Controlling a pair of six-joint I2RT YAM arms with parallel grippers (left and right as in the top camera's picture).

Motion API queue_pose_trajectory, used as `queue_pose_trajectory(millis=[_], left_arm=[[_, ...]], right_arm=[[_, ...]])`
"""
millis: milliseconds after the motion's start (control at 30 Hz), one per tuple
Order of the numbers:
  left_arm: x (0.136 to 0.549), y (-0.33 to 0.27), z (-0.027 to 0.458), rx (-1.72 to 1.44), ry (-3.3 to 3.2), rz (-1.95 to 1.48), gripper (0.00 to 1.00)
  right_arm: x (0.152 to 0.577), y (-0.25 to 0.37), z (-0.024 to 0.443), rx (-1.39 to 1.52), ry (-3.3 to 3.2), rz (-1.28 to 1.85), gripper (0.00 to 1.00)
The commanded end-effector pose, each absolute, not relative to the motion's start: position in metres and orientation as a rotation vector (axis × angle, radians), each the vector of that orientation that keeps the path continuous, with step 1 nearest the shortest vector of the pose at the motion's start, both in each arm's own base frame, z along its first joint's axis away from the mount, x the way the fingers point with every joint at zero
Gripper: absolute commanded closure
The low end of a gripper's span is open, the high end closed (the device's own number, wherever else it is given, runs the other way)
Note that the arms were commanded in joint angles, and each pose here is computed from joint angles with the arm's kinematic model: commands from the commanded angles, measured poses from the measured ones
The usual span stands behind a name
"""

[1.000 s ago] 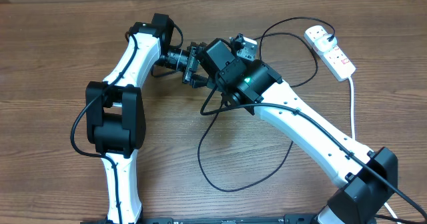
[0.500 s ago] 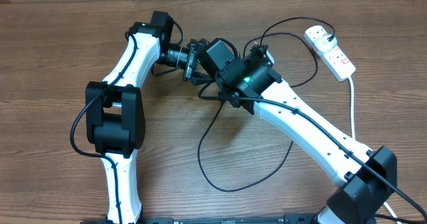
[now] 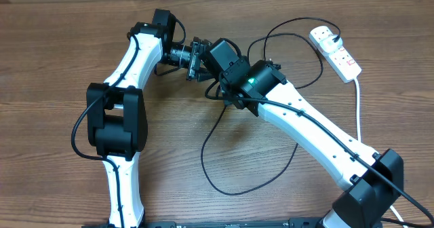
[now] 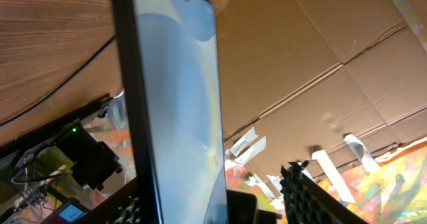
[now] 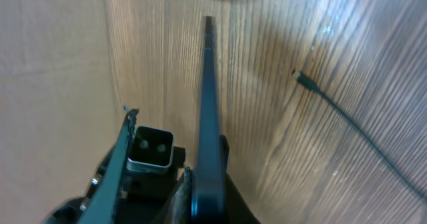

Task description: Plug charger to phone and switch on socket

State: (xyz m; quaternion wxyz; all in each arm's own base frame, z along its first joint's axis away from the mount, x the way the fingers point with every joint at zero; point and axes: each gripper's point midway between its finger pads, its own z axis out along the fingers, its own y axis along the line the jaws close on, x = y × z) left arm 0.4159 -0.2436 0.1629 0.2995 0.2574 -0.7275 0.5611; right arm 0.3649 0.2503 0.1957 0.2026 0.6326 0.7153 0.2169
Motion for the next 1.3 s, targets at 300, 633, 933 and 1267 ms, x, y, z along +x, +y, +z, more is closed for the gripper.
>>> queue_pose_trajectory(millis=[300,633,933,1267], left_arm=[[0.422,-0.245,0.179,0.645,-1.892,1.553,0.73],[0.423,-0.245,0.179,0.635,-1.901,1.563,0.96],[0.438,-0.246,0.174,0.538,-2.037,1.646,0.96],[0.465,-0.215,0.194,0.286,-2.307,1.883,0.96]], right_arm=[[0.367,0.271,0.208,1.875,1.986,0.766,0.93],[0.367,0.271,0.208,1.677,2.112,0.719,0.81],[0.363,0.266,0.234,1.152,2.315,0.646,0.43],[0.346,0.247,0.28,0.473,2.408,0.528,0.4]])
